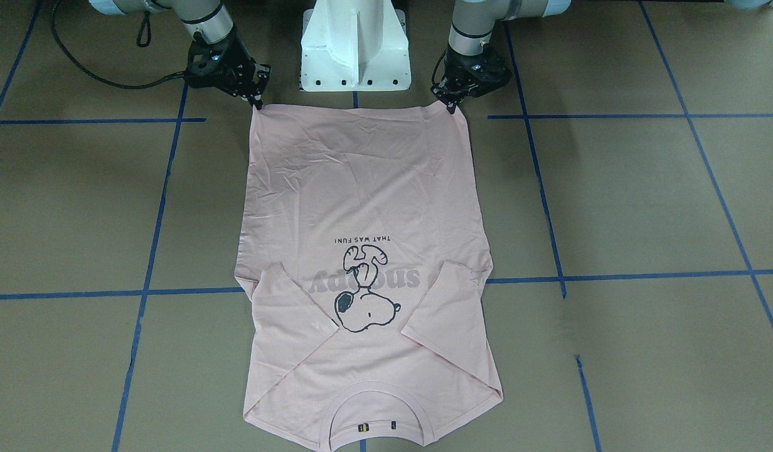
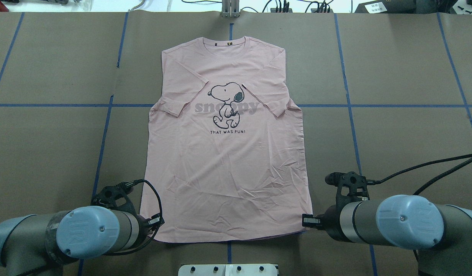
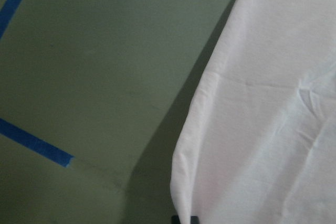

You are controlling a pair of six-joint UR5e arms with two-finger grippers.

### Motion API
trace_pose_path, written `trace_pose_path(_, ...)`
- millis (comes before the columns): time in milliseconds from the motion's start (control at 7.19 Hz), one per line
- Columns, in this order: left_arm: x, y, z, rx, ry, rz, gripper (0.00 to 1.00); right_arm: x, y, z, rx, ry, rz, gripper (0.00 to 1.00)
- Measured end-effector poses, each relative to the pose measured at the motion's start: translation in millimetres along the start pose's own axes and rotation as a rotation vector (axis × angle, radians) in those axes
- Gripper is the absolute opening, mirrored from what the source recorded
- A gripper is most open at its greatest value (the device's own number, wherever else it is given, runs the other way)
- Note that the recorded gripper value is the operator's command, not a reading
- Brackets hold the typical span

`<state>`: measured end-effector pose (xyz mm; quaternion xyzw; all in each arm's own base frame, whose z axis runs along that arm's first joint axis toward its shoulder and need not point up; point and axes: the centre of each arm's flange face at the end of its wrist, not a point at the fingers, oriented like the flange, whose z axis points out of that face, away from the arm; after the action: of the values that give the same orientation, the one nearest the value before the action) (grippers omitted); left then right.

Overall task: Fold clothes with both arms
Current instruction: 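Lift the hem with both grippers and fold it toward the collar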

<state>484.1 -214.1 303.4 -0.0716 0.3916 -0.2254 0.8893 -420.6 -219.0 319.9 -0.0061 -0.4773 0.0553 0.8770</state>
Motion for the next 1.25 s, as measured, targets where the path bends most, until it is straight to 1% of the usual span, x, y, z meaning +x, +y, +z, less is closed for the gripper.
trace_pose_path(139, 0, 1, -16, -0.006, 0.015, 0.005, 0.0, 5, 3, -17, -0.036, -0.011, 0.003, 0.0)
trace_pose_path(278, 1, 5, -41, -0.017, 0.038, 0.015, 0.0, 11, 9, -35, -0.083, -0.022, 0.004, 0.0)
trace_pose_path(417, 1, 19, -74, -0.048, 0.069, 0.038, 0.0, 17, 19, -59, -0.155, -0.038, 0.0, 0.0)
trace_pose_path(556, -5, 39, -103, -0.091, 0.084, 0.07, 0.0, 21, 30, -82, -0.222, -0.055, -0.006, 0.0)
trace_pose_path(695, -13, 55, -124, -0.126, 0.084, 0.097, 0.0, 23, 37, -94, -0.264, -0.063, -0.011, 0.0)
trace_pose_path(834, -18, 65, -135, -0.148, 0.084, 0.114, 0.0, 24, 38, -97, -0.277, -0.065, -0.011, 0.0)
trace_pose_path(973, -16, 69, -140, -0.157, 0.088, 0.121, 0.0, 24, 30, -97, -0.262, -0.069, -0.016, 0.0)
trace_pose_path(1112, -8, 64, -142, -0.145, 0.106, 0.127, 0.0, 21, 12, -94, -0.223, -0.082, -0.04, 0.0)
trace_pose_path(1251, 6, 46, -147, -0.108, 0.136, 0.131, 0.0, 15, -13, -91, -0.169, -0.102, -0.067, 0.0)
